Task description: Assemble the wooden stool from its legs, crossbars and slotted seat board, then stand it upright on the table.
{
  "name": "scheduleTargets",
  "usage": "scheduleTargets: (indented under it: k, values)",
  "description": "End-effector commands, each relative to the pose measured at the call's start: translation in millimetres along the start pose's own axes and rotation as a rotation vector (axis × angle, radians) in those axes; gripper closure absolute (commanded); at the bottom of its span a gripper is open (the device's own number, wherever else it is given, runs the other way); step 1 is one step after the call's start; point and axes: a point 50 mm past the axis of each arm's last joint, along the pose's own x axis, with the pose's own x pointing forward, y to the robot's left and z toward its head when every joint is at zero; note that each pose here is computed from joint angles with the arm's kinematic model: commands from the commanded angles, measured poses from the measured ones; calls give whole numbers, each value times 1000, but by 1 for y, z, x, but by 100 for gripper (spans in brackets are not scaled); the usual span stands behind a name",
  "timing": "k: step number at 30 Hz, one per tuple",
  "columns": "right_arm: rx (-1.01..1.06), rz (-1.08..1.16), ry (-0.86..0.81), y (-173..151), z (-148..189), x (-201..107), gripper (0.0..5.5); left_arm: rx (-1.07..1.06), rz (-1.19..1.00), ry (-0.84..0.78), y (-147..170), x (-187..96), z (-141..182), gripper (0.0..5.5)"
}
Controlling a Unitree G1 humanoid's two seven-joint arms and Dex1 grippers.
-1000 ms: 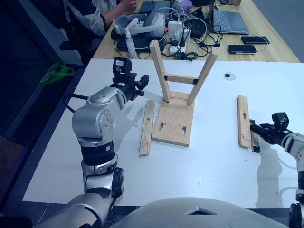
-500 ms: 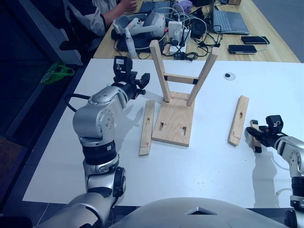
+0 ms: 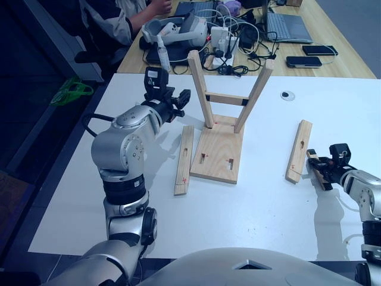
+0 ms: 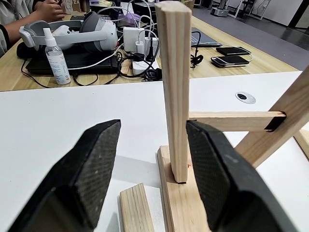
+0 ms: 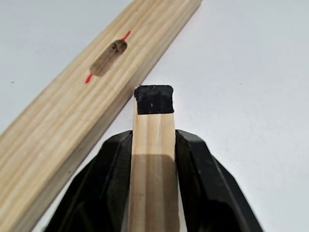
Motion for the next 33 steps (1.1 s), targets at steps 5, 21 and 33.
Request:
scheduleTargets:
  k: [5, 21, 33]
  values:
    - [-192, -5, -414, -2, 112, -7, 422, -31, -118, -41, -2, -5, 29, 298]
    - [-139, 766, -665, 143, 123, -48, 422, -209, -595, 54, -59, -26, 32, 298]
    - [292, 693, -734, 154, 168, -42, 422, 17, -448, 26, -45, -27, 25, 298]
